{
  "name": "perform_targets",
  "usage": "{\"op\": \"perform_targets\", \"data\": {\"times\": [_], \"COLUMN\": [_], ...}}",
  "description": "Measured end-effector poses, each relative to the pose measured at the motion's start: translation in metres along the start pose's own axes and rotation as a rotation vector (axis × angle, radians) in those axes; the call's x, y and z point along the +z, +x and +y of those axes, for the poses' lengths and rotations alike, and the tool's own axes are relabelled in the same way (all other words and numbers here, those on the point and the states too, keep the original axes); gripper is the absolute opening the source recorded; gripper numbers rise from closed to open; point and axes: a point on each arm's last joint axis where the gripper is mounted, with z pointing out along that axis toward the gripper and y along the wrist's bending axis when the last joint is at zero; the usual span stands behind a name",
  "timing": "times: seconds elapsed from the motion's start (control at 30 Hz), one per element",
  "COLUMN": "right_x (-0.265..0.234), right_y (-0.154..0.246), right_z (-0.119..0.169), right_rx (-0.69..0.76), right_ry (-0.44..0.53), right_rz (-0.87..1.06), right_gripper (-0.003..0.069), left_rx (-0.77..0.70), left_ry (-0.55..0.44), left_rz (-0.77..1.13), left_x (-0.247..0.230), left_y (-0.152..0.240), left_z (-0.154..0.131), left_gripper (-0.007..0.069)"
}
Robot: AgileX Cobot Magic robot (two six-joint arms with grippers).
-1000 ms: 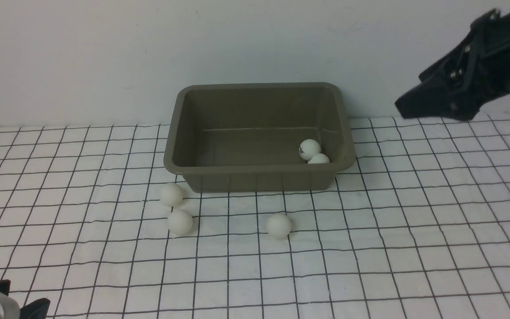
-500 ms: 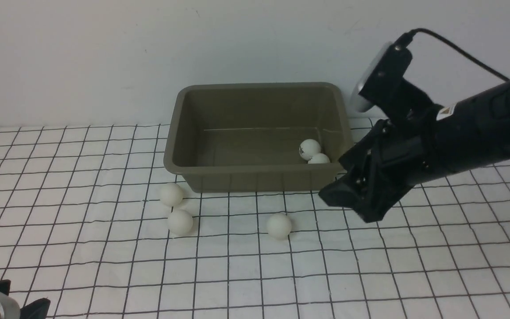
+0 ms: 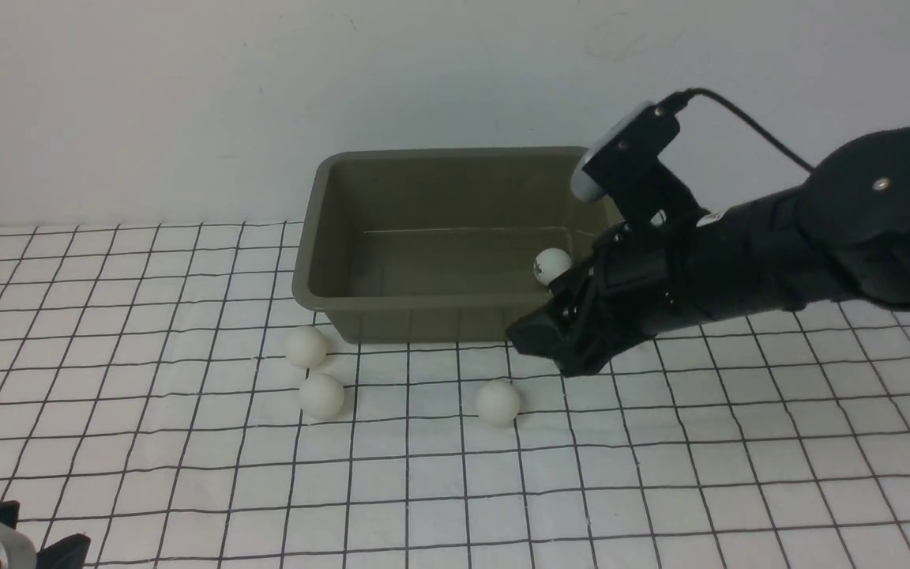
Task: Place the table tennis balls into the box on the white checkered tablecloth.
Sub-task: 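Reach for and grasp a ping pong ball on the table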
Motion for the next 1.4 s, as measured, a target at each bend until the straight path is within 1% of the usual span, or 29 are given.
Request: {"op": "perform_targets", "data": {"times": [0.07, 0.2, 0.3, 0.5, 0.8, 0.93, 1.4], "right_x": [0.016, 0.029, 0.040, 0.050, 0.070, 0.075, 0.082], "right_y": [0.009, 0.018, 0.025, 0.031, 0.026, 0.028, 0.033], "right_z": [-0.005, -0.008, -0.011, -0.016, 0.002, 0.000, -0.002], "right_rx": [0.041, 0.076, 0.092, 0.112, 0.065, 0.057, 0.054], "right_ry": [0.001, -0.001, -0.003, 0.023, 0.003, 0.019, 0.025], "right_rz": [0.033, 0.068, 0.095, 0.105, 0.109, 0.113, 0.130], "right_gripper": [0.0462, 0.0462, 0.0462, 0.0462, 0.0462, 0.0462, 0.0462], "left_rx": [0.000, 0.000, 0.000, 0.000, 0.000, 0.000, -0.001], "left_ry": [0.000, 0.000, 0.000, 0.000, 0.000, 0.001, 0.019], "left_rz": [0.000, 0.000, 0.000, 0.000, 0.001, 0.001, 0.024], "left_x": [0.000, 0.000, 0.000, 0.000, 0.000, 0.000, 0.000], "left_y": [0.000, 0.000, 0.000, 0.000, 0.000, 0.000, 0.002], "left_z": [0.000, 0.000, 0.000, 0.000, 0.000, 0.000, -0.002], "left_gripper": [0.0335, 0.0335, 0.0335, 0.0335, 0.0335, 0.0335, 0.0335]}}
